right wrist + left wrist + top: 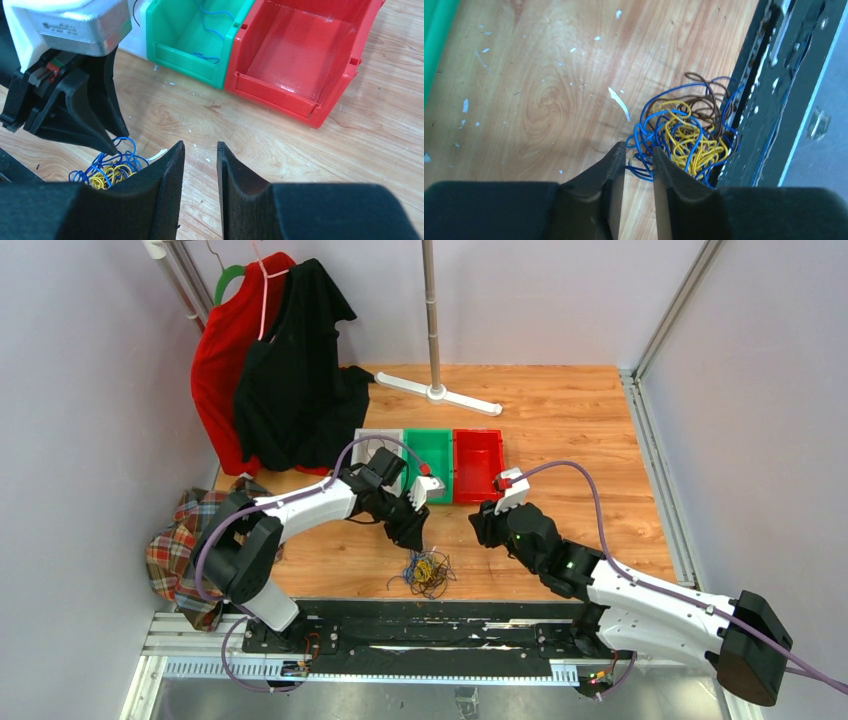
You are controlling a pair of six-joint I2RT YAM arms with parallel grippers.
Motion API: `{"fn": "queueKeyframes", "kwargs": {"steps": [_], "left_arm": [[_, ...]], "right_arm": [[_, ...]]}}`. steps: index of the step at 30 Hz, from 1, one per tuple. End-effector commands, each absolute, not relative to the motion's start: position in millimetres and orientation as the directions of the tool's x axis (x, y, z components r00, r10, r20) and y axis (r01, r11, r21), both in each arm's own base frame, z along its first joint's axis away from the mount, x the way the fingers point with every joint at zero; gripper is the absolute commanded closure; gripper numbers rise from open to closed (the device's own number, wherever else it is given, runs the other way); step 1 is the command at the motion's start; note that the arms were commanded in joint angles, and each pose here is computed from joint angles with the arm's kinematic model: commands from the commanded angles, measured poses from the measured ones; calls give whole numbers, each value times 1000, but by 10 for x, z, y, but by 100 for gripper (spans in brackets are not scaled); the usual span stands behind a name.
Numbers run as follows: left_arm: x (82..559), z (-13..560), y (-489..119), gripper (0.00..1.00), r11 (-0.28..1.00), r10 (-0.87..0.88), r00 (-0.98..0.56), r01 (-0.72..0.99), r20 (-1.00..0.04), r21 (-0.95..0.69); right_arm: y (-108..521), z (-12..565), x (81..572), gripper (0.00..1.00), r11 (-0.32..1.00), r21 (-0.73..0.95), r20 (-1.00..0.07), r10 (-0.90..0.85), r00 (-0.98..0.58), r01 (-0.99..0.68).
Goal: Untangle the cables
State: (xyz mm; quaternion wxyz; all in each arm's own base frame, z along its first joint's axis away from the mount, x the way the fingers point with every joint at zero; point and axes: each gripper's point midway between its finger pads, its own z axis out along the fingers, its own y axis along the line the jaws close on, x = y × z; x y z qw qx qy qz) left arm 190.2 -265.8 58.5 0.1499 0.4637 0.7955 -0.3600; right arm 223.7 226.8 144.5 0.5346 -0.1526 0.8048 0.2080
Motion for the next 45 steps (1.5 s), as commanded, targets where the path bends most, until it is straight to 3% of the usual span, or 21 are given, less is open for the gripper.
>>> {"fn": "queueKeyframes", "kwargs": {"steps": [1, 4, 5, 15, 23, 35, 42, 45], "left_arm": [[2049, 712, -2789, 79, 318, 585, -508, 861, -632, -397], [2159, 913, -2815, 98, 333, 571, -488, 873, -660, -357], [2168, 1000, -2804, 99, 334, 571, -478, 878, -668, -343], [2100, 1770, -2677, 99, 328, 541, -397, 911, -741, -249], [2002, 2176, -2575, 99, 326, 535, -368, 920, -760, -216], [1858, 2582, -2508, 99, 294, 523, -333, 934, -785, -201], [1760, 2960, -2486, 99, 264, 493, -295, 947, -819, -182], [1740, 3196, -2484, 99, 253, 469, -262, 955, -844, -156]], "right_arm": [[2289, 1433, 2234, 70, 857, 185, -923, -17, -385, -482], [2374, 1431, 2202, 70, 832, 207, -922, -11, -388, -515], [2409, 1435, 2193, 68, 823, 215, -921, -9, -390, -526], [2832, 1735, 2049, 39, 674, 296, -928, 36, -371, -676], [3116, 2013, 1936, 33, 587, 260, -956, 43, -291, -766], [3493, 2110, 2141, 34, 586, 215, -971, 38, -238, -782], [3664, 1782, 2240, 52, 603, 242, -954, 6, -299, -760], [3694, 1597, 2221, 55, 599, 267, -943, 3, -332, -755]]}}
